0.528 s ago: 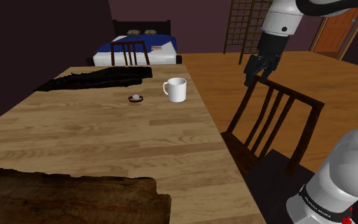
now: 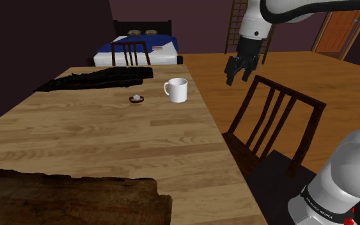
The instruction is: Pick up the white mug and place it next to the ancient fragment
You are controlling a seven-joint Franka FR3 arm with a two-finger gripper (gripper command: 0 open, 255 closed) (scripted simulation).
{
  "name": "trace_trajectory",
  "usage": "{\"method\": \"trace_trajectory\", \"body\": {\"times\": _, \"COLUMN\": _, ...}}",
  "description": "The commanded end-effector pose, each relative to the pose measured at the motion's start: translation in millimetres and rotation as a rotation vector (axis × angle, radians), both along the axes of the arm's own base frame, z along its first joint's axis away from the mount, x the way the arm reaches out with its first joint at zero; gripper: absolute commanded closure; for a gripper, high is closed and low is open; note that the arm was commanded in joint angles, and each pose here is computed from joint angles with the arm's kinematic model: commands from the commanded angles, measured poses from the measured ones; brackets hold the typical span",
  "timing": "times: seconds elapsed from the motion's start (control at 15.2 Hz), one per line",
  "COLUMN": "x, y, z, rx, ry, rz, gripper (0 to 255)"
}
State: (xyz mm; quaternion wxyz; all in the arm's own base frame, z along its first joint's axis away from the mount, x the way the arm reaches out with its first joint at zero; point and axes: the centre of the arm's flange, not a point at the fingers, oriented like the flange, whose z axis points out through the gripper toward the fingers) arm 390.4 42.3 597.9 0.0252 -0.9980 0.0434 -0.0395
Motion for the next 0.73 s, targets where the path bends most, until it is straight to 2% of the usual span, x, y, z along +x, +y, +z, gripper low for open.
{"method": "trace_trajectory", "body": {"times": 0.0, "x": 28.9, "y": 1.3, "z": -6.8, "rx": -0.003, "ry": 0.001, "rz": 0.001, "gripper": 0}}
{"method": "trace_trajectory", "body": {"times": 0.66, "x": 158.3, "y": 10.5, "z": -37.9, "rx": -0.02, "ry": 0.009, "rz": 0.004, "gripper": 0}}
